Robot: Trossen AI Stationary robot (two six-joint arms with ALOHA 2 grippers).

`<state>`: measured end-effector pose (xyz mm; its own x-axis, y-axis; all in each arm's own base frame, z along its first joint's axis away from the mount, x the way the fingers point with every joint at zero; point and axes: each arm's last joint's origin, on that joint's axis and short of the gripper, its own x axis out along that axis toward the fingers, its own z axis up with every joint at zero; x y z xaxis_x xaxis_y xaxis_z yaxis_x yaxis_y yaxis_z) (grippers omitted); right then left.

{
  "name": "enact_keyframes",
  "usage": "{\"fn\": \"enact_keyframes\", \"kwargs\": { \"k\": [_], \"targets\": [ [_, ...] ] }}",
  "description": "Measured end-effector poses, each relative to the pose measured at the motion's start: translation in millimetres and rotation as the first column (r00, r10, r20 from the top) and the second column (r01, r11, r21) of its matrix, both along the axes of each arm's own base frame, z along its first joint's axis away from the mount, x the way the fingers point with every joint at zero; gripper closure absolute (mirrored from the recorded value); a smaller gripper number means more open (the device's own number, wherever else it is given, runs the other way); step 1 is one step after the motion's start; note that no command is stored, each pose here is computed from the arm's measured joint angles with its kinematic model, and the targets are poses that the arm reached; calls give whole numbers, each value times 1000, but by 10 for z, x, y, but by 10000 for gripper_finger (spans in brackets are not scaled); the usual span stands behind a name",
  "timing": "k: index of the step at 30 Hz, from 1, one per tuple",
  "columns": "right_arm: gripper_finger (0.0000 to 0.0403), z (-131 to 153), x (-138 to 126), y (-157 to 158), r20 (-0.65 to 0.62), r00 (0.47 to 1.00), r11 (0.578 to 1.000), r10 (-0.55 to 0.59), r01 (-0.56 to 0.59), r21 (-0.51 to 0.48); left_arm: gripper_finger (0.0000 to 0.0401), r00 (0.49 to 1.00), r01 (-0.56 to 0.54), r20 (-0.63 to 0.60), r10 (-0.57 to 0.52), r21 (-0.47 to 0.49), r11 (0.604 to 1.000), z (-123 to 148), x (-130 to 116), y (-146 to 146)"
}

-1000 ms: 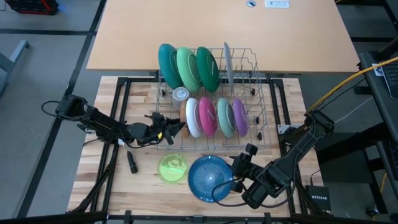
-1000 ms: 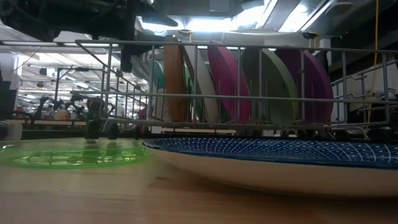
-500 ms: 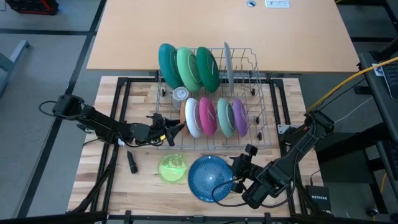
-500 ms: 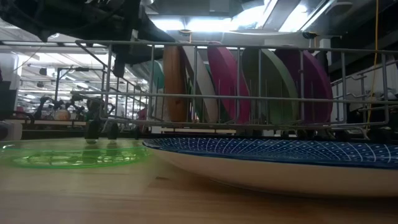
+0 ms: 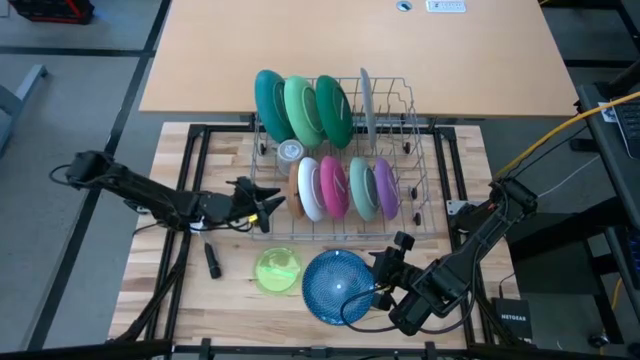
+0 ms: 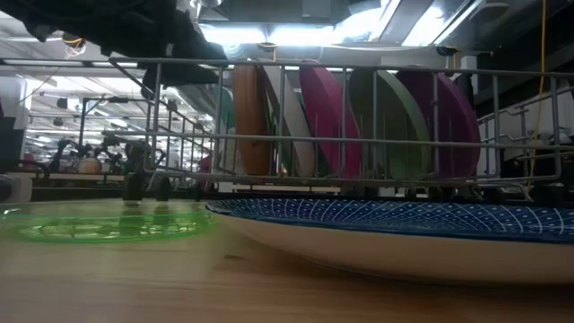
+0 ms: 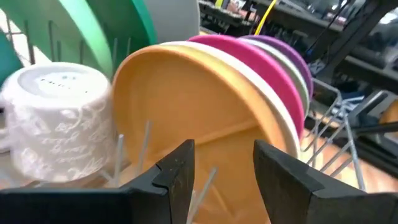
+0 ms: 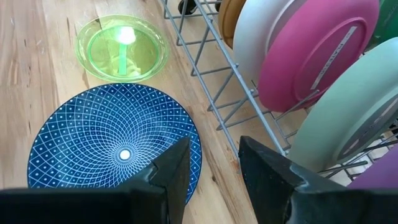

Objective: Sort dishes
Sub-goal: Put the transparent green plate in the dish rack

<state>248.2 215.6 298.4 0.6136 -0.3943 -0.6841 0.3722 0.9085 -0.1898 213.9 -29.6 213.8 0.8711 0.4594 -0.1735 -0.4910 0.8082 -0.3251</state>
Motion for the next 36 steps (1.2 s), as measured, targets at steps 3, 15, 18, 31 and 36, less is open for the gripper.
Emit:
{"fn": "enact_keyframes", "kwargs": {
  "k": [3, 15, 18, 31, 36],
  "targets": [
    [259, 0, 0, 0, 0, 1000, 1000, 0, 0, 0, 248, 1000, 18, 21, -18, 0, 1000, 75, -73, -20],
    [259, 0, 1, 1, 1, 1000, 1000, 0, 0, 1, 248, 890, 425, 98, -445, 175, 888, 440, -445, -378],
    [259, -8, 21, 21, 15, 1000, 1000, 0, 0, 14, 248, 814, 567, 35, -580, 167, 806, 355, -464, -558],
    [259, 31, 227, 232, 208, 978, 973, -17, -33, 231, 248, 580, 806, -288, -762, 72, 587, -264, -497, -1208],
    [259, 47, 254, 257, 237, 971, 965, -23, -40, 259, 248, 515, 833, -438, -737, 49, 552, -517, -519, -1293]
  ]
}}
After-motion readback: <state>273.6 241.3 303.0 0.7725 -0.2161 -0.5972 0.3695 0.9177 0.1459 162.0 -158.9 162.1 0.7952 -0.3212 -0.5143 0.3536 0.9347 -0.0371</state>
